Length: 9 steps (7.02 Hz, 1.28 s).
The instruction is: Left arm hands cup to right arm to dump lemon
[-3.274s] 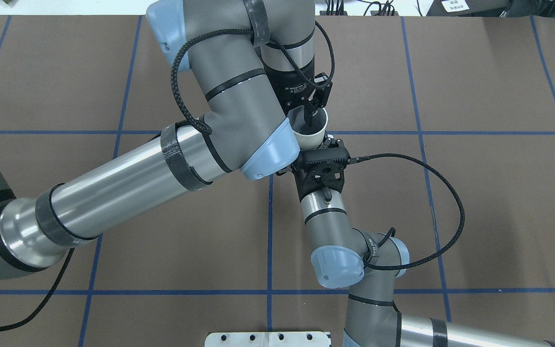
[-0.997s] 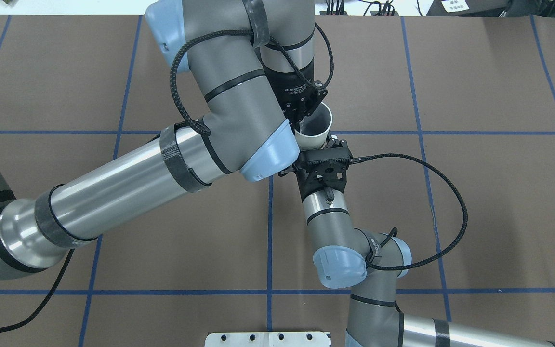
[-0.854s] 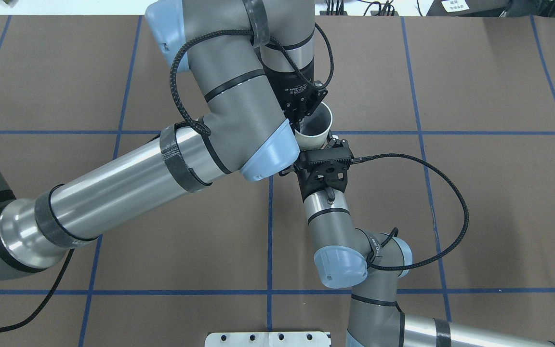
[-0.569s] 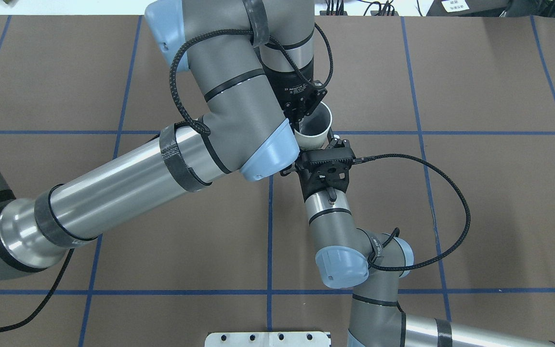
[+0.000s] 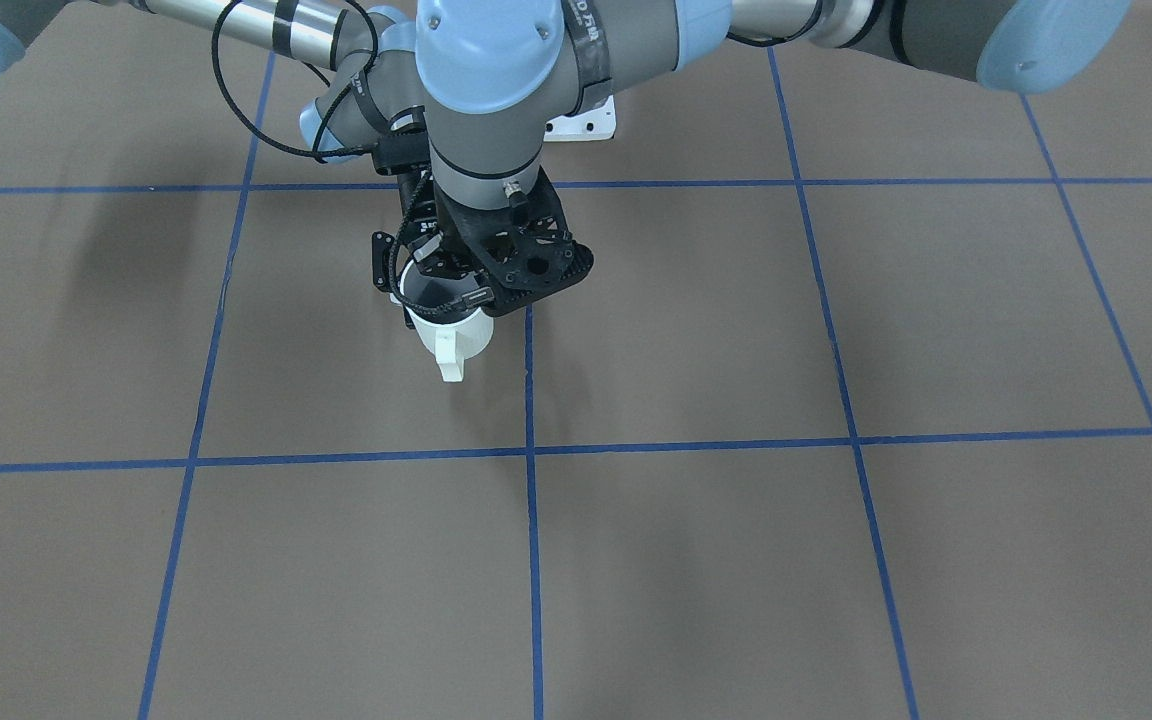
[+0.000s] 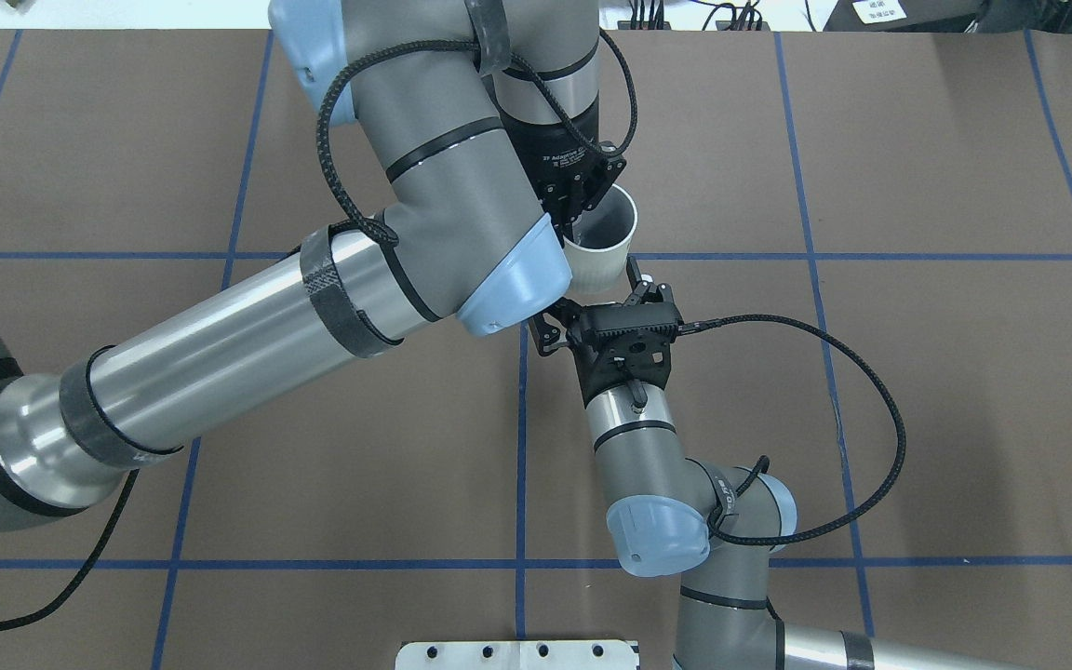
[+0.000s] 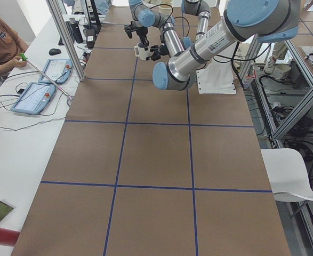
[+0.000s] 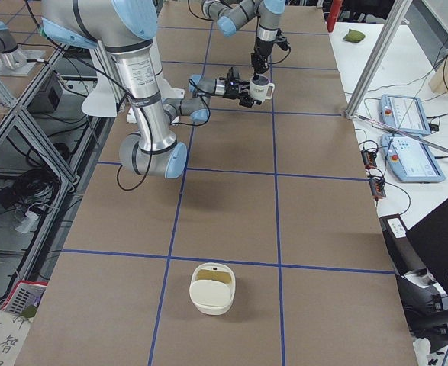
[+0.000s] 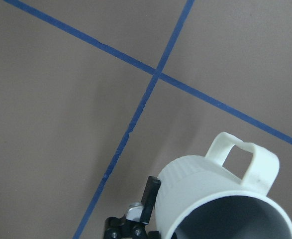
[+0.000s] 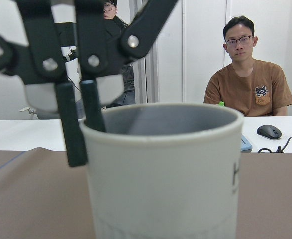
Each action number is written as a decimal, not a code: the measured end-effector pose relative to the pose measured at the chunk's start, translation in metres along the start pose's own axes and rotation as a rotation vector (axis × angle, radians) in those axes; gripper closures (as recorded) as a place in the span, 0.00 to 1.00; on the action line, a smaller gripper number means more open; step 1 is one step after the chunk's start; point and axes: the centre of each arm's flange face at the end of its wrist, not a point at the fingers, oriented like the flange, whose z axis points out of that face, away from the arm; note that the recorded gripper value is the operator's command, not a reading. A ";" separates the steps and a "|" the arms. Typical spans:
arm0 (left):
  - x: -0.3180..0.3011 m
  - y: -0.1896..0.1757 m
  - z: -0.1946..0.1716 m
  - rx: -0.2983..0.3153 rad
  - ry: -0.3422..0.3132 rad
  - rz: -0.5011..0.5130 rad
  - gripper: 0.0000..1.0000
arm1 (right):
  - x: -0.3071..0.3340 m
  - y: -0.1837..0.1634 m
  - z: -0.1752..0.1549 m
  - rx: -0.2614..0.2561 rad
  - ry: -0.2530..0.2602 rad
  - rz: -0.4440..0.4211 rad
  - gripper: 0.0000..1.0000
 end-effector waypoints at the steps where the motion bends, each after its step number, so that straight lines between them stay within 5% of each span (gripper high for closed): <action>1: 0.000 -0.004 -0.004 0.006 0.007 -0.002 1.00 | 0.000 0.001 -0.002 0.001 -0.001 0.001 0.00; 5: -0.012 -0.054 -0.055 0.042 0.063 -0.034 1.00 | 0.004 -0.003 -0.012 0.000 -0.036 0.002 0.00; 9: -0.126 -0.133 -0.057 0.101 0.051 0.123 1.00 | 0.029 -0.027 0.019 -0.065 -0.077 -0.085 0.00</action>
